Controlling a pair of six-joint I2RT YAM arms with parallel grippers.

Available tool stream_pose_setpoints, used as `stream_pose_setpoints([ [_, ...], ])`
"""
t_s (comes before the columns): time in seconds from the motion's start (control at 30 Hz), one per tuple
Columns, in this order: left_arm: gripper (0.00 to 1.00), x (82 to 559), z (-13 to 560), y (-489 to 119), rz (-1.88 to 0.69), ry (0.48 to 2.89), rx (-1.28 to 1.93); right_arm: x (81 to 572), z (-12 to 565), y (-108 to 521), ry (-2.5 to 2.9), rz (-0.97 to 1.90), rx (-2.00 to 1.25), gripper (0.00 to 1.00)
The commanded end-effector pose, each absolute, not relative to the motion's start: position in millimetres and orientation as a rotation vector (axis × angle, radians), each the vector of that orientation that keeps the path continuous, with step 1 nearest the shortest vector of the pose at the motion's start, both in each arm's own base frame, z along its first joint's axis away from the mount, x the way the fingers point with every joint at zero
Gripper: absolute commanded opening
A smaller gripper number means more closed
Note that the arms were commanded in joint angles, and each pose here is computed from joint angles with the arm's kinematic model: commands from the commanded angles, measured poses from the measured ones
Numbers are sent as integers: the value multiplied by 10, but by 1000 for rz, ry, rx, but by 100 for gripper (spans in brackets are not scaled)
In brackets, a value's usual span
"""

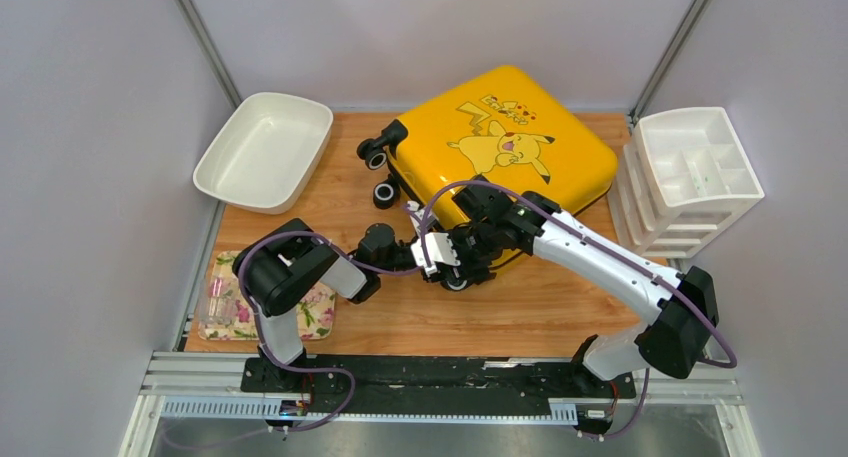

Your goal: Open, take out, and arrange the luggage

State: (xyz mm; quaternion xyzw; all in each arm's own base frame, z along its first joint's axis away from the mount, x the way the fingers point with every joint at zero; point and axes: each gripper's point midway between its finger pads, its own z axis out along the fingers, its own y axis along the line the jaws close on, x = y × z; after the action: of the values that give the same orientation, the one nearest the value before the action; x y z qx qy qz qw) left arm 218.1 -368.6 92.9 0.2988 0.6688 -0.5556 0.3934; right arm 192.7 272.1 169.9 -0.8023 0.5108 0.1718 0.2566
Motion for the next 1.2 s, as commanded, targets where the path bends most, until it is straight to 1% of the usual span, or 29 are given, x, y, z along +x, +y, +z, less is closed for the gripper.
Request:
stream_pose_setpoints([
  [0.0,28,2263,2185,-3791,-1416,1140,753,2027,1851,2815,1451,470,-2048,0],
  [0.07,17,2268,2214,-3782,-1415,1136,747,2030,1845,2809,1453,469,-2048,0],
  [0.1,6,2265,2211,-3783,-1417,1139,748,2029,1850,2809,1450,468,-2048,0],
  [0.13,1,2255,2203,-3771,-1420,1144,749,2036,1850,2804,1453,466,-2046,0],
  [0.17,0,2245,2200,-3764,-1425,1151,746,2032,1855,2806,1448,465,-2048,0],
  [0.27,0,2207,2115,-3700,-1437,1187,751,2037,1867,2805,1448,461,-2047,0],
  [0.4,0,2324,1905,-3494,-1420,1307,696,2014,1870,2774,1450,456,-2053,0],
  [0.63,0,2626,1576,-2975,-1315,1473,579,1968,1877,2703,1445,448,-2064,0],
  [0.77,0,3023,1459,-2689,-1189,1520,487,1939,1882,2662,1452,447,-2073,0],
  [0.9,0,3390,1528,-2560,-1080,1491,447,1881,1856,2614,1465,460,-2084,0],
  [1.1,0,3765,1512,-2334,-984,1514,372,1801,1803,2504,1505,460,-2103,0],
  [1.17,0,3869,1495,-2177,-957,1529,333,1735,1752,2416,1530,460,-2116,0],
])
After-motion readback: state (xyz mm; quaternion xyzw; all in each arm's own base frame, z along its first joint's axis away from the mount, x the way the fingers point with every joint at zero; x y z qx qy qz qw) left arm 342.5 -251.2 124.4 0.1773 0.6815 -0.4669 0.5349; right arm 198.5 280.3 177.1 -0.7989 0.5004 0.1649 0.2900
